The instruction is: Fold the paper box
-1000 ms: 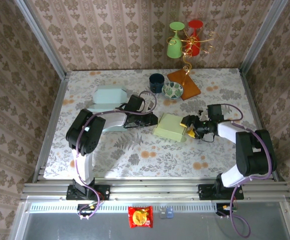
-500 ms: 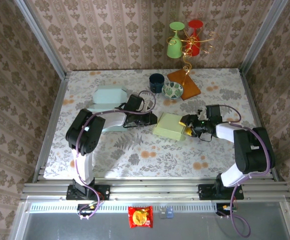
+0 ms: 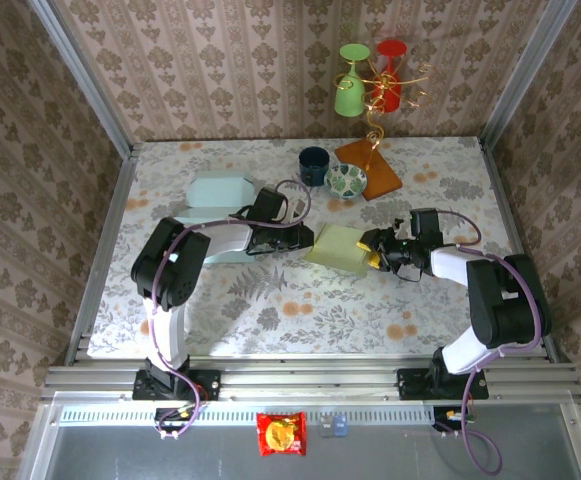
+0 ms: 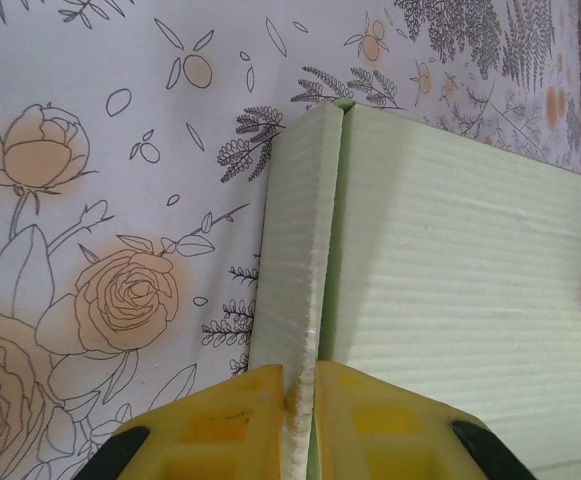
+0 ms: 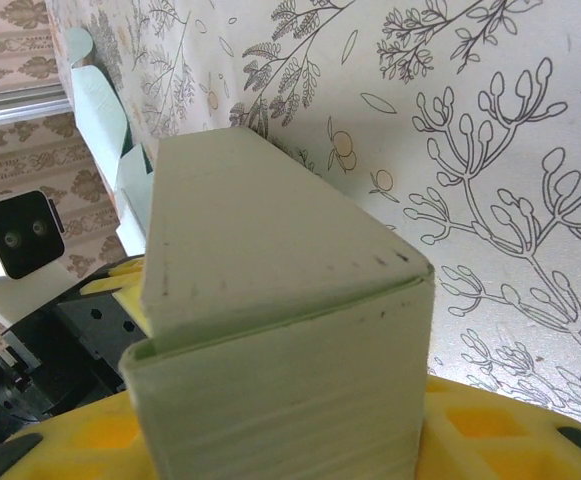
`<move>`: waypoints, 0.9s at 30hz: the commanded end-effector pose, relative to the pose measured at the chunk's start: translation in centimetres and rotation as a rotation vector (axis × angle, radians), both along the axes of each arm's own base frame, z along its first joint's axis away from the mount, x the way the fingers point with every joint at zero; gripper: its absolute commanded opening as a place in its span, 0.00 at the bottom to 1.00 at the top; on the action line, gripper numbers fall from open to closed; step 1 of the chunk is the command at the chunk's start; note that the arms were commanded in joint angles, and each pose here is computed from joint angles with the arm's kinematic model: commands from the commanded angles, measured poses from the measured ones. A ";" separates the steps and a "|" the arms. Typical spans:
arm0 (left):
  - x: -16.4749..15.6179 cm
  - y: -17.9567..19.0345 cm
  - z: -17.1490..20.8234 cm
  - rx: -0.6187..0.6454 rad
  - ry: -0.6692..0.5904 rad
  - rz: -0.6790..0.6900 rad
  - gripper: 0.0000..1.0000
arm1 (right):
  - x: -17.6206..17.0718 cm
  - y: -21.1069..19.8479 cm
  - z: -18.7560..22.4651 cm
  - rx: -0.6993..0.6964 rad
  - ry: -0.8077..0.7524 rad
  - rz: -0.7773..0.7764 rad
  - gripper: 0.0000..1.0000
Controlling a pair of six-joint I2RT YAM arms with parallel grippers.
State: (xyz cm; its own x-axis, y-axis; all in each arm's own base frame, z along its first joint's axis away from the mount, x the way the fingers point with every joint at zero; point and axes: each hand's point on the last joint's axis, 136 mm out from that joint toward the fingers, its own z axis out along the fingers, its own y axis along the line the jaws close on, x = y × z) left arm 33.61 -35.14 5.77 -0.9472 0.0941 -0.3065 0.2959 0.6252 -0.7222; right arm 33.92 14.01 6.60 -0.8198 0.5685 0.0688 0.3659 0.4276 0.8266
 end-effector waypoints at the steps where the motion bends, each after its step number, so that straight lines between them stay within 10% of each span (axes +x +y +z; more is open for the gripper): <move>1: -0.7 -0.4 0.3 -0.023 0.022 -0.013 0.17 | 0.0 0.3 0.5 0.002 0.001 -0.014 0.47; 13: 1.0 2.0 8.5 0.046 -0.368 -0.001 0.43 | -0.2 0.0 1.2 0.050 0.151 -0.091 0.39; 21: -7.4 1.0 11.8 0.176 -0.947 -0.523 0.59 | -2.0 0.2 2.9 0.206 0.367 -0.151 0.39; 27: -9.5 2.4 8.8 0.395 -1.050 -0.714 0.67 | -3.6 0.4 3.5 0.346 0.538 -0.205 0.38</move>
